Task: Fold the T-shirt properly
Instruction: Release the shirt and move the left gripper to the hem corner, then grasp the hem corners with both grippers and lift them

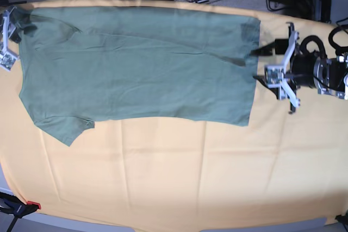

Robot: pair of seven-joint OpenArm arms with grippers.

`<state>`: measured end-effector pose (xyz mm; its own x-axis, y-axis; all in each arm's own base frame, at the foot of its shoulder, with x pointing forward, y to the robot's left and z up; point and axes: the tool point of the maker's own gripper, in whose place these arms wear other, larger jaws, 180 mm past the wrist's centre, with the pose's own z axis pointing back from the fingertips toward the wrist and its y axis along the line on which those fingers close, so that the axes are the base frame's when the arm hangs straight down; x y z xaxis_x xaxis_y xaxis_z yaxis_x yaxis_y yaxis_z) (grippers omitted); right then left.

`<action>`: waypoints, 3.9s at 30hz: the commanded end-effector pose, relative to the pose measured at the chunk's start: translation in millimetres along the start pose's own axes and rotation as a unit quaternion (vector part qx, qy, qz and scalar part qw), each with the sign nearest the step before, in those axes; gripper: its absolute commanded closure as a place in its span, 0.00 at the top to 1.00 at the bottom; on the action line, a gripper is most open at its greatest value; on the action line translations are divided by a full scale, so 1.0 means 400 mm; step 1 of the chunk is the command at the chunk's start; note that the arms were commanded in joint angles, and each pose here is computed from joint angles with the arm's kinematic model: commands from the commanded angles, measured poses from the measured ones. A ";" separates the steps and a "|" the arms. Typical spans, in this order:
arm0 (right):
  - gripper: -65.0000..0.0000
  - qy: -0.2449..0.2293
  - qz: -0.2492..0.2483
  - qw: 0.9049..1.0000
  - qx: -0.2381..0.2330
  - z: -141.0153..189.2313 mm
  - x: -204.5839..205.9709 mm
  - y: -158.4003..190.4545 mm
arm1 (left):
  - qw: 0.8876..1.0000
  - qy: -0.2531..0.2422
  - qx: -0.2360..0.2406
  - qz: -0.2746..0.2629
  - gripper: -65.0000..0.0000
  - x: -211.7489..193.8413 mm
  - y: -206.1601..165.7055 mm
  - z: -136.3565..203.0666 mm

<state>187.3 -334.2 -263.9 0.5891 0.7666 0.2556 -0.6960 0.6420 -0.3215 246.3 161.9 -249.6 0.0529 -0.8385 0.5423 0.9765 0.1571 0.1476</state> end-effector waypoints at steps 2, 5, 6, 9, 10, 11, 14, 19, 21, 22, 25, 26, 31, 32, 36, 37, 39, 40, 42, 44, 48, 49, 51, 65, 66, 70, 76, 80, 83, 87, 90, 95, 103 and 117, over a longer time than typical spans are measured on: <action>0.50 -0.025 -0.005 0.999 -0.031 0.022 0.031 -0.045 | 0.997 -0.026 0.065 0.024 0.49 0.019 0.099 0.024; 0.50 -0.037 -0.007 0.999 -0.037 0.025 0.041 -0.051 | 0.983 -0.065 0.144 0.091 0.49 0.021 0.248 0.046; 0.50 -0.037 -0.007 0.999 -0.037 0.025 0.041 -0.051 | 0.976 -0.083 0.164 0.118 0.49 0.019 0.296 0.058; 0.50 -0.035 -0.010 0.999 -0.041 0.025 0.039 -0.054 | 0.941 -0.147 0.206 0.226 0.49 -0.011 0.430 0.100; 0.50 -0.035 -0.014 0.998 -0.044 0.024 0.037 -0.056 | 0.924 -0.170 0.213 0.268 0.49 -0.030 0.468 0.112; 0.50 -0.035 -0.018 0.998 -0.045 0.024 0.036 -0.056 | 0.908 -0.192 0.212 0.305 0.49 -0.052 0.496 0.119; 0.50 -0.042 -0.023 0.998 -0.045 0.023 0.039 -0.054 | 0.864 -0.251 0.187 0.395 0.49 -0.121 0.534 0.108; 0.50 -0.065 -0.023 0.996 -0.058 0.032 0.067 -0.074 | 0.803 -0.299 0.132 0.498 0.49 -0.210 0.518 0.010; 0.50 -0.071 -0.023 0.995 -0.064 0.036 0.075 -0.083 | 0.781 -0.300 0.125 0.533 0.49 -0.242 0.509 -0.030; 0.50 -0.073 -0.023 0.995 -0.066 0.037 0.077 -0.086 | 0.772 -0.300 0.120 0.547 0.49 -0.252 0.504 -0.049; 0.50 -0.078 -0.026 0.994 -0.069 0.039 0.082 -0.089 | 0.759 -0.294 0.086 0.574 0.49 -0.248 0.477 -0.107; 0.50 -0.079 -0.025 0.994 -0.069 0.039 0.083 -0.089 | 0.761 -0.290 0.071 0.577 0.49 -0.235 0.466 -0.127; 0.50 -0.083 -0.025 0.994 -0.069 0.040 0.086 -0.089 | 0.775 -0.264 0.001 0.574 0.49 -0.162 0.412 -0.228; 0.50 -0.083 -0.025 0.994 -0.069 0.039 0.086 -0.089 | 0.776 -0.262 -0.008 0.573 0.49 -0.152 0.404 -0.242; 0.50 -0.083 -0.026 0.994 -0.069 0.039 0.086 -0.089 | 0.776 -0.252 -0.030 0.578 0.49 -0.138 0.364 -0.295; 0.50 -0.083 -0.025 0.994 -0.069 0.039 0.086 -0.089 | 0.777 -0.244 -0.037 0.579 0.49 -0.140 0.347 -0.309; 0.50 -0.090 -0.025 0.993 -0.069 0.041 0.092 -0.089 | 0.778 -0.230 -0.057 0.582 0.49 -0.135 0.315 -0.335; 0.50 -0.091 -0.025 0.993 -0.069 0.041 0.094 -0.089 | 0.777 -0.226 -0.070 0.583 0.49 -0.129 0.300 -0.345; 0.50 -0.093 -0.025 0.993 -0.069 0.041 0.095 -0.089 | 0.773 -0.221 -0.104 0.586 0.49 -0.109 0.268 -0.358; 0.50 -0.093 -0.025 0.993 -0.069 0.041 0.095 -0.089 | 0.782 -0.191 -0.131 0.579 0.49 -0.108 0.236 -0.364; 0.50 -0.098 -0.028 0.992 -0.068 0.040 0.097 -0.086 | 0.793 -0.173 -0.144 0.565 0.48 -0.101 0.235 -0.353; 0.50 -0.102 -0.030 0.992 -0.068 0.040 0.099 -0.085 | 0.796 -0.169 -0.147 0.563 0.48 -0.099 0.233 -0.352; 0.50 -0.104 -0.033 0.992 -0.067 0.039 0.099 -0.082 | 0.801 -0.160 -0.154 0.556 0.48 -0.095 0.233 -0.348; 0.50 -0.130 -0.047 0.987 -0.085 0.049 0.122 -0.103 | 0.813 -0.195 -0.123 0.534 0.00 -0.043 0.331 -0.294; 0.50 -0.139 -0.057 0.984 -0.096 0.055 0.129 -0.116 | 0.815 -0.198 -0.121 0.531 0.00 -0.037 0.341 -0.287; 0.51 -0.187 -0.087 0.971 -0.122 0.070 0.159 -0.154 | 0.821 -0.206 -0.113 0.521 0.00 -0.017 0.372 -0.265; 0.56 -0.229 -0.169 0.950 -0.126 0.027 0.125 -0.221 | 0.821 -0.207 -0.112 0.520 0.00 -0.016 0.374 -0.264; 0.58 -0.254 -0.231 0.933 -0.108 -0.034 0.130 -0.279 | 0.820 -0.210 -0.110 0.520 0.00 -0.015 0.378 -0.262; 0.58 -0.262 -0.255 0.928 -0.071 -0.102 0.154 -0.292 | 0.820 -0.212 -0.109 0.521 0.00 -0.014 0.380 -0.262; 0.58 -0.266 -0.303 0.914 -0.041 -0.186 0.195 -0.323 | 0.819 -0.215 -0.107 0.521 0.00 -0.013 0.382 -0.261; 0.58 -0.278 -0.354 0.893 -0.025 -0.235 0.216 -0.359 | 0.819 -0.215 -0.107 0.521 0.00 -0.012 0.382 -0.262; 0.58 -0.294 -0.442 0.848 0.006 -0.308 0.232 -0.406 | 0.819 -0.214 -0.107 0.521 0.00 -0.013 0.382 -0.261; 0.58 -0.259 -0.513 0.818 0.014 -0.406 0.216 -0.406 | 0.820 -0.211 -0.106 0.521 0.00 -0.015 0.381 -0.263; 0.54 -0.280 -0.490 0.821 0.086 -0.404 0.279 -0.345 | 0.820 -0.212 -0.106 0.521 0.00 -0.015 0.382 -0.263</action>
<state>404.1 -329.2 -360.6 0.6948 -0.2668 0.6679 -0.0615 0.9032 0.4248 401.2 134.8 -340.1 0.8789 -0.0656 0.4724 0.4260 0.5534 -0.7157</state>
